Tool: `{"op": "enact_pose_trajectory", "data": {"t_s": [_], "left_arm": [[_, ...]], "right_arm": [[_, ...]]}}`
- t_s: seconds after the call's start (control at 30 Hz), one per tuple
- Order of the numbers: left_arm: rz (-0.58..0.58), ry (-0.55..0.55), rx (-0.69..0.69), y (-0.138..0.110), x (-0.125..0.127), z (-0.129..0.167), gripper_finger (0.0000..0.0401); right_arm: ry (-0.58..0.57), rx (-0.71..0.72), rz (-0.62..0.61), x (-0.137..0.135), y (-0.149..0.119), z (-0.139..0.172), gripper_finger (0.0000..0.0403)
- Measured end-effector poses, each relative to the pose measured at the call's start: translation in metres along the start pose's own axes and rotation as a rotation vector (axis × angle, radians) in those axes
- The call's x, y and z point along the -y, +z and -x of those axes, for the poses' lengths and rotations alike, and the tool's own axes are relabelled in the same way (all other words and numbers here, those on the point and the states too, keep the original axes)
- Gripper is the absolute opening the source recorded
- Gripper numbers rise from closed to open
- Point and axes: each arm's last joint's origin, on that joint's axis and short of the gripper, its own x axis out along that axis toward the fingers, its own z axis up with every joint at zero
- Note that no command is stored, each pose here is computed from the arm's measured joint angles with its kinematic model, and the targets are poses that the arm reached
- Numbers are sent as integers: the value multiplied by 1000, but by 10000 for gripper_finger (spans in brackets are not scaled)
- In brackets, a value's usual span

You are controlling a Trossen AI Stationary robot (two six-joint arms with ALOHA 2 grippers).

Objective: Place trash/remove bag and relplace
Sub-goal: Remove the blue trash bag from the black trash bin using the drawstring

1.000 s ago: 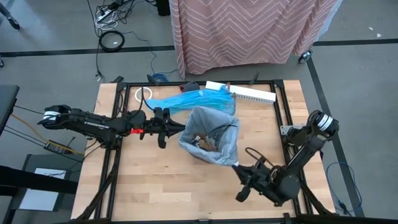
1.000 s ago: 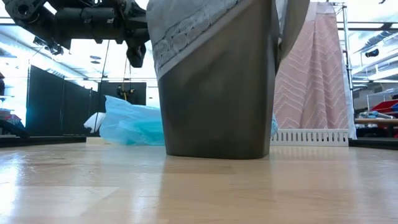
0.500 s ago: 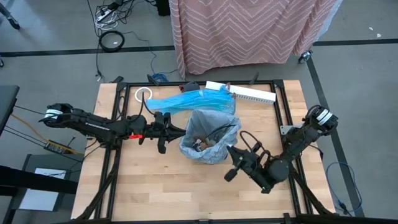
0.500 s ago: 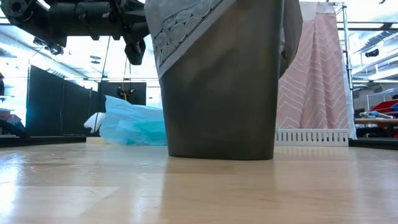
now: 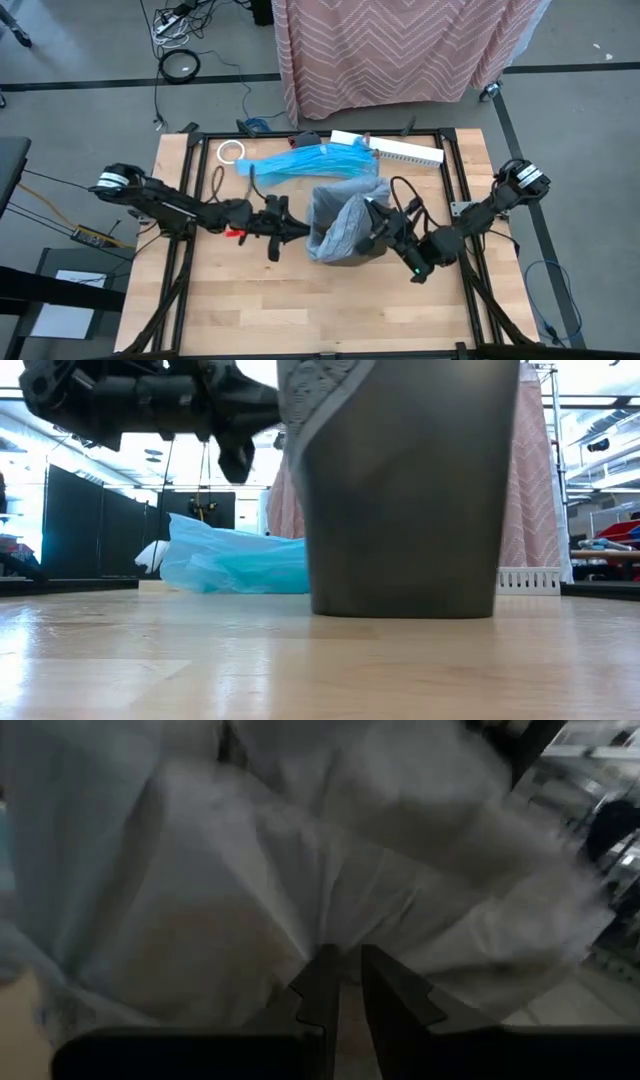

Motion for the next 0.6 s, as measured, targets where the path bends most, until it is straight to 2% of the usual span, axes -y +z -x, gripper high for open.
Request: {"op": "enact_pose_trajectory", "data": {"t_s": [0.17, 0.3, 0.47, 0.6], "left_arm": [[0, 0, -19, -5, 1, -20, 54], [-1, 47, -5, -5, -1, -25, 51], [-12, 100, 39, 1, -2, -23, 39], [-89, 175, 38, 6, -7, -19, 28]], "right_arm": [[32, 42, 91, 0, 1, -7, 0], [89, 78, 100, -1, 4, -2, 0], [31, -1, 154, 2, 4, 12, 0], [17, -33, 186, 3, 3, 20, 0]]}}
